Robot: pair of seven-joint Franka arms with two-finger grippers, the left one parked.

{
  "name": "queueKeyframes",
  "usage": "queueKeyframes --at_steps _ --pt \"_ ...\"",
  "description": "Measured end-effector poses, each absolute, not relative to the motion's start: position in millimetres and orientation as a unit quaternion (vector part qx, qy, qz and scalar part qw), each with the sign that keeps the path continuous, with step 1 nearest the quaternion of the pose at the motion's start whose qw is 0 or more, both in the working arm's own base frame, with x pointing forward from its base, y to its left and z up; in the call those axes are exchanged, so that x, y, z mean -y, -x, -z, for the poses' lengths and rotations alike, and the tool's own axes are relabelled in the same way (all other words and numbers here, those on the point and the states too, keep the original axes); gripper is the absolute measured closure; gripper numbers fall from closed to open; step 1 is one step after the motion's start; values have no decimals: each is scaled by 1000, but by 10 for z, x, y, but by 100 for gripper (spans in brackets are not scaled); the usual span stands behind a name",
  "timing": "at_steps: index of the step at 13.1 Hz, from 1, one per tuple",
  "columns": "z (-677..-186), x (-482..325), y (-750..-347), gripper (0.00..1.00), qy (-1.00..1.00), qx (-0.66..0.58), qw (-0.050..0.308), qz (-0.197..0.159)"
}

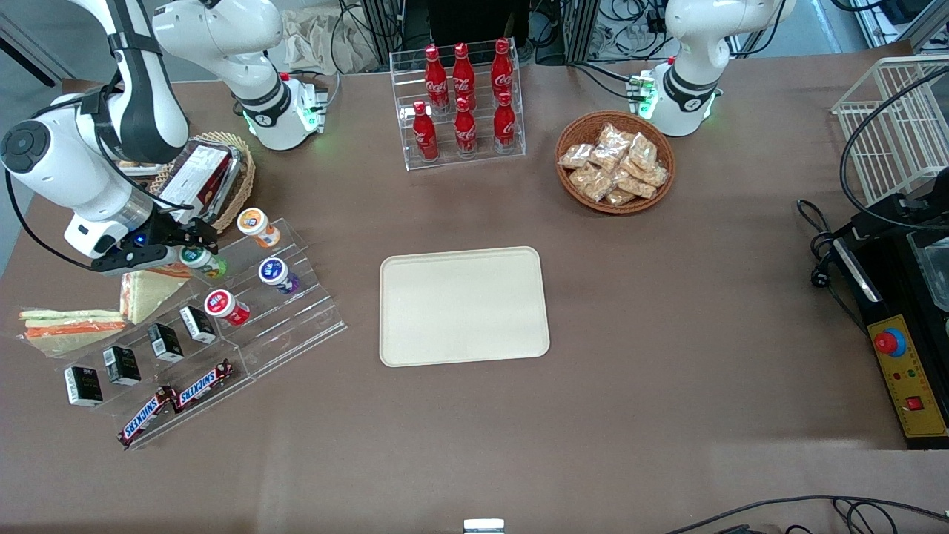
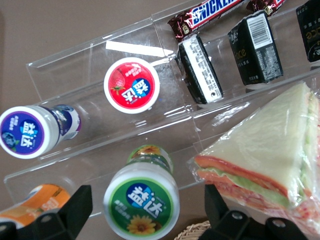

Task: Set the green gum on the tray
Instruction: 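Close the right gripper on the green-labelled bottle's body, then lift the green-labelled bottle out of the rack and carry it to the cream tray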

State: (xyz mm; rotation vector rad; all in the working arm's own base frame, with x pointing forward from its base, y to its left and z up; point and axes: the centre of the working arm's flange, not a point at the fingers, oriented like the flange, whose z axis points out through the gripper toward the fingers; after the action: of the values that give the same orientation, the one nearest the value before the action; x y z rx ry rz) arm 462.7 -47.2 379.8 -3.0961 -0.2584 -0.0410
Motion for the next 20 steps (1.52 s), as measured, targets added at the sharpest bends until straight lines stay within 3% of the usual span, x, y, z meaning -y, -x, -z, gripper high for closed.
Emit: queueKeyframes --at_steps 2,5,6,12,15,20 --pt "-3760 472 -4623 3 996 83 17 10" --pt "-3746 472 -4624 36 996 84 17 9" --pt "-3746 472 -4624 41 996 84 17 9" --pt "-4051 492 -4764 41 996 84 16 18" --pt "-4790 496 -4937 41 996 89 20 -7" --pt "-5963 300 -4976 41 995 100 20 -17"
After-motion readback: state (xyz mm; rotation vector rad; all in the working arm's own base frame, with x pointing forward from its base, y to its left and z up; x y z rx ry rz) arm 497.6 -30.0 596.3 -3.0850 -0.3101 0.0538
